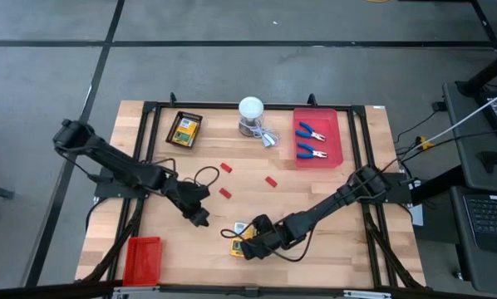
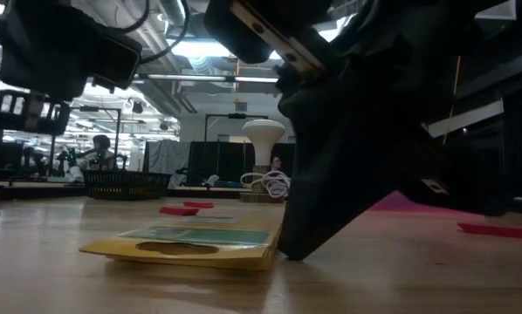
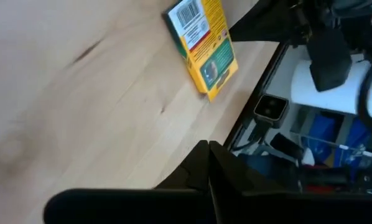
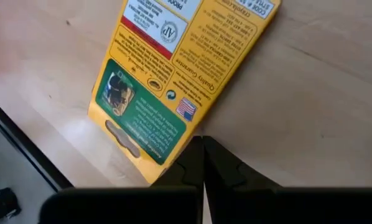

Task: Pick & Place School Supplies
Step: Put the crayon box into the black bin

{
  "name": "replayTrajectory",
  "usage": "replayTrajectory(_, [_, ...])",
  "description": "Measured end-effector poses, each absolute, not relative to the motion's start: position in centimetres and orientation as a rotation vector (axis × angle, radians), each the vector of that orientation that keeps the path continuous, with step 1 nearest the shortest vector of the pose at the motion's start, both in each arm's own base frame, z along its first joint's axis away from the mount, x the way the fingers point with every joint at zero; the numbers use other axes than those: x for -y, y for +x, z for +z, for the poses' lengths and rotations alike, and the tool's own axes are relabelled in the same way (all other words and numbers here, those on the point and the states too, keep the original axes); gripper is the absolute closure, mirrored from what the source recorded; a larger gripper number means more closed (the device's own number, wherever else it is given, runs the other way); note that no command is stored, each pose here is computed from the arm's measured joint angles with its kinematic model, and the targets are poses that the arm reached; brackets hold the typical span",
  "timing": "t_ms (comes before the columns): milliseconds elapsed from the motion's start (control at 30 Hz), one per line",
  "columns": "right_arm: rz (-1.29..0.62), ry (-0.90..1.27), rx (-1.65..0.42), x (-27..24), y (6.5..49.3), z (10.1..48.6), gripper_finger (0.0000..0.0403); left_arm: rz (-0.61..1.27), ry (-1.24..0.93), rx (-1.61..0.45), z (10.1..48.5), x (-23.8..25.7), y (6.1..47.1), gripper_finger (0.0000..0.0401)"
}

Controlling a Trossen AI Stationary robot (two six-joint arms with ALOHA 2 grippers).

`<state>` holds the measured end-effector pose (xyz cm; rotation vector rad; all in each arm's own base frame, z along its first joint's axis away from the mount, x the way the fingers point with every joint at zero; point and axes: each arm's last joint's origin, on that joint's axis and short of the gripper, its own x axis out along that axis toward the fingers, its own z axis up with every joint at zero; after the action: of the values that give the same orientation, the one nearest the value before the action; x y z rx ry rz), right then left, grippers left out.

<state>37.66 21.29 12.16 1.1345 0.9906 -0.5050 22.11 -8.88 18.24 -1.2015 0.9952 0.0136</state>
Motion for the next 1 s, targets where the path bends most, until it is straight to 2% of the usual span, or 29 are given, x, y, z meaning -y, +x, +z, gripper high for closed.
replayTrajectory(300, [-0.532,1.127,-0.943,-20.9,37.9,12.2,0.0402,0.050,-1.249,-1.006,15.1,9.9,24.3,0.0399])
replayTrajectory(667, [-0.518,1.130,-0.869,-20.7,38.5,12.4,0.0403,0.215,-1.258,-1.009,12.4,9.9,25.6,0.0399])
replayTrajectory(1000, [-0.507,1.147,-0.808,-20.6,38.9,12.6,0.0403,0.242,-1.108,-1.084,11.7,10.7,28.0,0.0399])
